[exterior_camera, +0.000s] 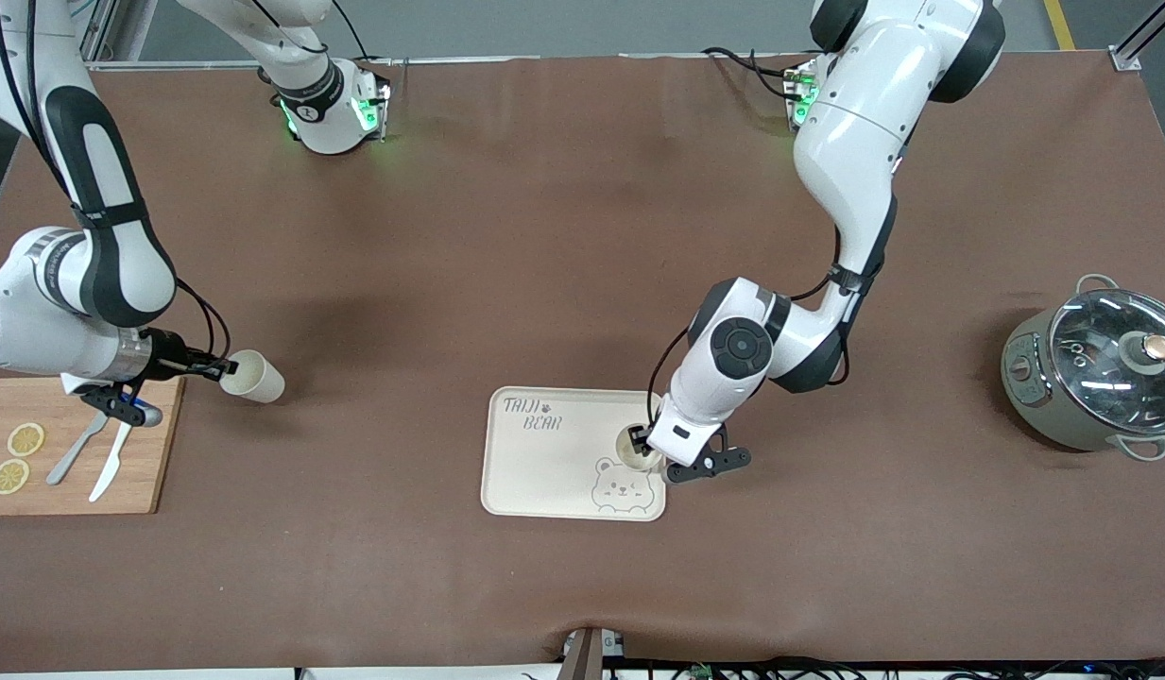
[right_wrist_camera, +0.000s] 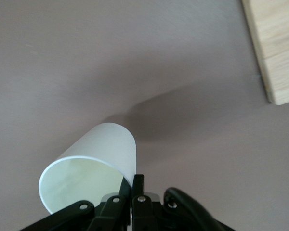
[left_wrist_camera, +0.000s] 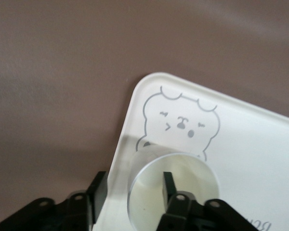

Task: Place white IKEA cup upright on tray with both arms
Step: 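Set the cup on the tray while the right gripper grasps the other cup, then carry the second cup onto the tray while the left gripper withdraws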

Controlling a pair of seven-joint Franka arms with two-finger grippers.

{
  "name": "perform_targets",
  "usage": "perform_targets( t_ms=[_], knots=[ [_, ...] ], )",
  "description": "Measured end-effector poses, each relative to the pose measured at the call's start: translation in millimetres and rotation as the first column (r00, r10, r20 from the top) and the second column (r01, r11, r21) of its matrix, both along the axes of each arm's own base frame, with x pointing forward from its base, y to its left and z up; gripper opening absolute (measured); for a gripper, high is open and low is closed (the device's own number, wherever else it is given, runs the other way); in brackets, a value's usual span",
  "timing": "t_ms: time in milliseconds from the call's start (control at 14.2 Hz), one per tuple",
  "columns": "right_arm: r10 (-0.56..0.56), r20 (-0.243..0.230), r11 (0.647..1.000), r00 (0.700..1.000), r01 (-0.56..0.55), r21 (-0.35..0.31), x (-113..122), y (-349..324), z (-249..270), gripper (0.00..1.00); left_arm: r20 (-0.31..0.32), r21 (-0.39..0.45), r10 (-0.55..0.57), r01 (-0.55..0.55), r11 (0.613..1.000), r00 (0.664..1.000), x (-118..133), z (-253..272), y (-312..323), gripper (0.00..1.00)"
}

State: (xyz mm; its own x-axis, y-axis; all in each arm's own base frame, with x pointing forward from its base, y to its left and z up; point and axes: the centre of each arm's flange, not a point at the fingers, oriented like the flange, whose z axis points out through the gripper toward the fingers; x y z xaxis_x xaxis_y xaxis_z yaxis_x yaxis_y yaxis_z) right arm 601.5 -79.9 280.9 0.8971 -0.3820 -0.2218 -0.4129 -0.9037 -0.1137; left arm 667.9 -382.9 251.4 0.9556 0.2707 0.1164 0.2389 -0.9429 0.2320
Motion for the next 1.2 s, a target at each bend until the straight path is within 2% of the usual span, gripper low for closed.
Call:
perform_targets(
  t_ms=[141, 281, 563, 844, 1055, 1196],
  knots=[
    [-0.052, -0.004, 0.999, 0.999, 0.052, -0.016, 8.7, 27.8, 8.5, 0.02, 0.057, -0.005, 0.026, -0.026, 1.0, 0.998, 15.4, 39.1, 15.9, 0.8],
    [-0.123, -0.015, 0.992, 0.992, 0.123, -0.036, 14.1, 65.6, 12.9, 0.02, 0.081, 0.006, 0.069, -0.069, 0.998, 0.994, 30.2, 90.6, 51.3, 0.99],
    [-0.267, 0.0, 0.962, 0.964, 0.266, -0.067, 29.5, 168.4, 33.0, 0.02, 0.04, 0.064, 0.051, -0.054, 0.996, 0.998, 36.2, 170.2, 124.2, 1.0],
    [-0.384, -0.073, 0.922, 0.92, 0.387, 0.02, 30.4, 230.1, 23.4, 0.02, -0.027, 0.122, -0.026, 0.029, 0.992, 0.999, 33.7, 205.4, 187.9, 1.0],
    [-0.451, -0.091, 0.891, 0.888, 0.454, 0.019, 30.0, 252.6, 13.8, 0.02, -0.045, 0.141, -0.063, 0.068, 0.988, 0.997, 33.0, 227.7, 234.4, 1.0],
    [-0.517, -0.083, 0.854, 0.852, 0.52, 0.018, 29.1, 274.9, 13.3, 0.02, -0.065, 0.151, -0.075, 0.084, 0.985, 0.995, 28.5, 244.9, 264.8, 1.0]
  ],
)
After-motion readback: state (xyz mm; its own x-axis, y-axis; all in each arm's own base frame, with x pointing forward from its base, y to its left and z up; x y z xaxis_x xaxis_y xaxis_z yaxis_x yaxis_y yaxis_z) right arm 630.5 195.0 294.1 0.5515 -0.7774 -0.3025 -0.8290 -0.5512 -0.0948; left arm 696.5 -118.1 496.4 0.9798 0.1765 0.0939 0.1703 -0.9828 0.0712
